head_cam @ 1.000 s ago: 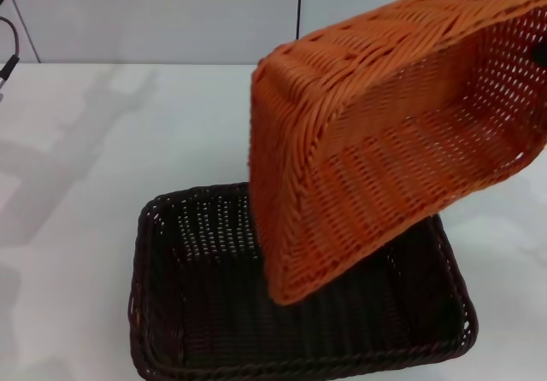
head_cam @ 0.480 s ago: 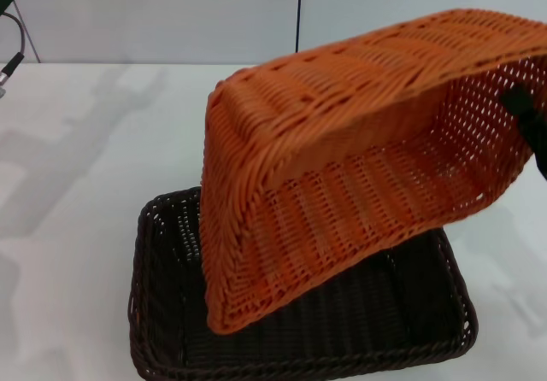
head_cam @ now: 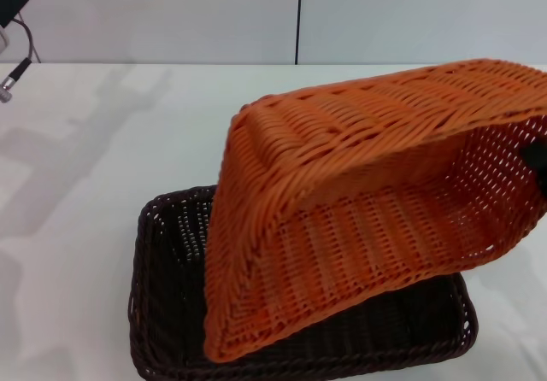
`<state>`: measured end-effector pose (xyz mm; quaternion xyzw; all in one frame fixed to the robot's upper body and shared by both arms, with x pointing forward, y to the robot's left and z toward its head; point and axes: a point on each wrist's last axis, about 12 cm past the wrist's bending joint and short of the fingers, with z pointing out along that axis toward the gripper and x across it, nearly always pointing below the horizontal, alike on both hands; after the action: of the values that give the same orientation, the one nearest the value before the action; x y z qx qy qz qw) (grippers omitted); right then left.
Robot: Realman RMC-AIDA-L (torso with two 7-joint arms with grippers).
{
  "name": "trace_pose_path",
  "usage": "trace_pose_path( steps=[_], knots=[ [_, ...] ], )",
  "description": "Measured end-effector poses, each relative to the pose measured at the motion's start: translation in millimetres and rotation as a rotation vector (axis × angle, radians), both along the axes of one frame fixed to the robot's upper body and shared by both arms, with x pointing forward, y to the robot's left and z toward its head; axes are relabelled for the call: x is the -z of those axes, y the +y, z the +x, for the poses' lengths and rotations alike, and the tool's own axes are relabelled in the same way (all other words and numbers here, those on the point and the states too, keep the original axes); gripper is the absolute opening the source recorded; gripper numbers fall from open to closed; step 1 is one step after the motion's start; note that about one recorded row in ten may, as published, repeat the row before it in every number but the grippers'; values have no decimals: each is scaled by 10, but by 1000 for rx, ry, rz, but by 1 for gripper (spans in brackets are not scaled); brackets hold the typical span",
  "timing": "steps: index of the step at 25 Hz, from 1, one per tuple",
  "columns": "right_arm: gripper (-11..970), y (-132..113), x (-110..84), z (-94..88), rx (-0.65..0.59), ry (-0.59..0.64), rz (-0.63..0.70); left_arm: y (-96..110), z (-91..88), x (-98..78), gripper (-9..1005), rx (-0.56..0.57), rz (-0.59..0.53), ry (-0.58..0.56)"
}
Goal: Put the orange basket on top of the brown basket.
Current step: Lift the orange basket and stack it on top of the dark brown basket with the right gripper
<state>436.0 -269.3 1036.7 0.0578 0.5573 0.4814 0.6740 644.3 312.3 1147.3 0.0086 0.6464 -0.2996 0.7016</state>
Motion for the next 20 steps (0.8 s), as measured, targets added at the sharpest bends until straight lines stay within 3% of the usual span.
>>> trace_pose_path(
  steps=[20],
  knots=[
    [146,315,91,-311,11,47,70,-73,56,10,841,15,32,27]
  ],
)
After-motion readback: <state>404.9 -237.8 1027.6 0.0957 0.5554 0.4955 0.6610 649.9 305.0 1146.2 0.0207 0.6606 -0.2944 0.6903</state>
